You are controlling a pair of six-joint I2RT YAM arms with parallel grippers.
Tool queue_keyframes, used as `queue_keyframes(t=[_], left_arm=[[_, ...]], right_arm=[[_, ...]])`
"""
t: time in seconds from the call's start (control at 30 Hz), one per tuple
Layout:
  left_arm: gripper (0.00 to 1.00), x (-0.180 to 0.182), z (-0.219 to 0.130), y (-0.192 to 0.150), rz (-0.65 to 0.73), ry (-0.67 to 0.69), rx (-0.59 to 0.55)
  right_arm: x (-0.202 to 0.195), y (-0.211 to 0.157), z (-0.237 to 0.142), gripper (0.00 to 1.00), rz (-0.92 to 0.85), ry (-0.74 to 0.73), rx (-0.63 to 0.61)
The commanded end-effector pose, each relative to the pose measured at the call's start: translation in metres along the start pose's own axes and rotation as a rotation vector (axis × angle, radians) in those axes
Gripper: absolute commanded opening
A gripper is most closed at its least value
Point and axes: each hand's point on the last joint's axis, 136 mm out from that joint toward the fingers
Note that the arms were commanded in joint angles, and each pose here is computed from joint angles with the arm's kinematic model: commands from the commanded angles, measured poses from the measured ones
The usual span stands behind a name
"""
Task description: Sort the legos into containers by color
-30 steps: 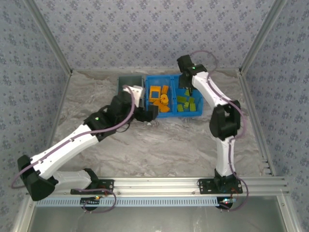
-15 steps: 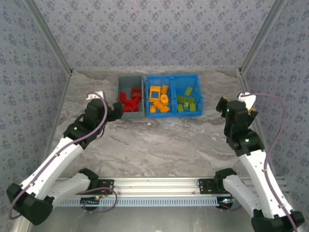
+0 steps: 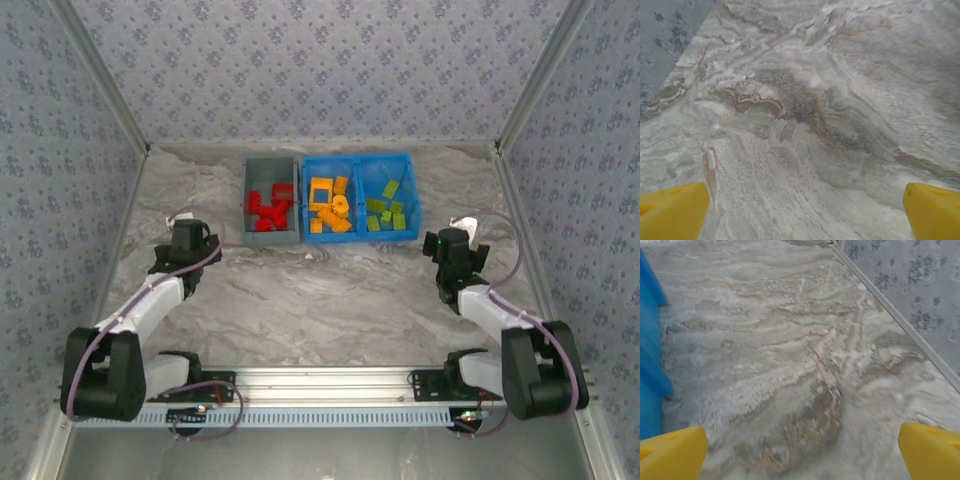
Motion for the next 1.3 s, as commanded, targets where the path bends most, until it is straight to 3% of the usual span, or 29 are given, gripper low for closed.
queue_keyframes(t=[0.0,0.17,0.4,0.53,0.63,0.67,0.8,1.27], left_arm=[[1.00,-0.004,0.012,0.026,-0.016,-0.079,-0.147],[1.00,0.008,0.035,0.041,-0.155,-0.125,-0.246],[0.99,-0.001,0.054,0.053,-0.077,-0.170,-0.251],[0.99,-0.028,0.043,0.050,0.067,-0.131,-0.343],[0.99,-0.010,0.046,0.044,-0.010,-0.045,-0.395],[1.00,-0.011,0.047,0.041,-0.007,-0.054,-0.344],[0.99,-0.010,0.048,0.041,-0.012,-0.054,-0.359],[1.00,-0.010,0.047,0.042,-0.012,-0.056,-0.359]], right_arm=[[0.014,0.016,0.013,1.00,-0.023,0.075,-0.070],[0.012,0.023,0.026,1.00,-0.054,0.077,-0.098],[0.013,0.000,0.036,1.00,-0.026,0.202,-0.111],[0.029,0.000,0.028,1.00,-0.077,0.288,-0.142],[0.033,0.000,0.028,1.00,-0.104,0.271,-0.142],[0.032,0.000,0.030,1.00,-0.104,0.257,-0.128],[0.019,0.001,0.043,1.00,-0.044,0.215,-0.071],[0.019,0.001,0.043,1.00,-0.046,0.212,-0.073]])
Point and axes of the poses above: each hand's point on the last joint's axis, 136 mm out from that joint toward the fingers, its own z axis out along the fingers, its own x axis along the line the jaws close on, y = z × x, and after that the axes turned 9 degrees about z, right-handed
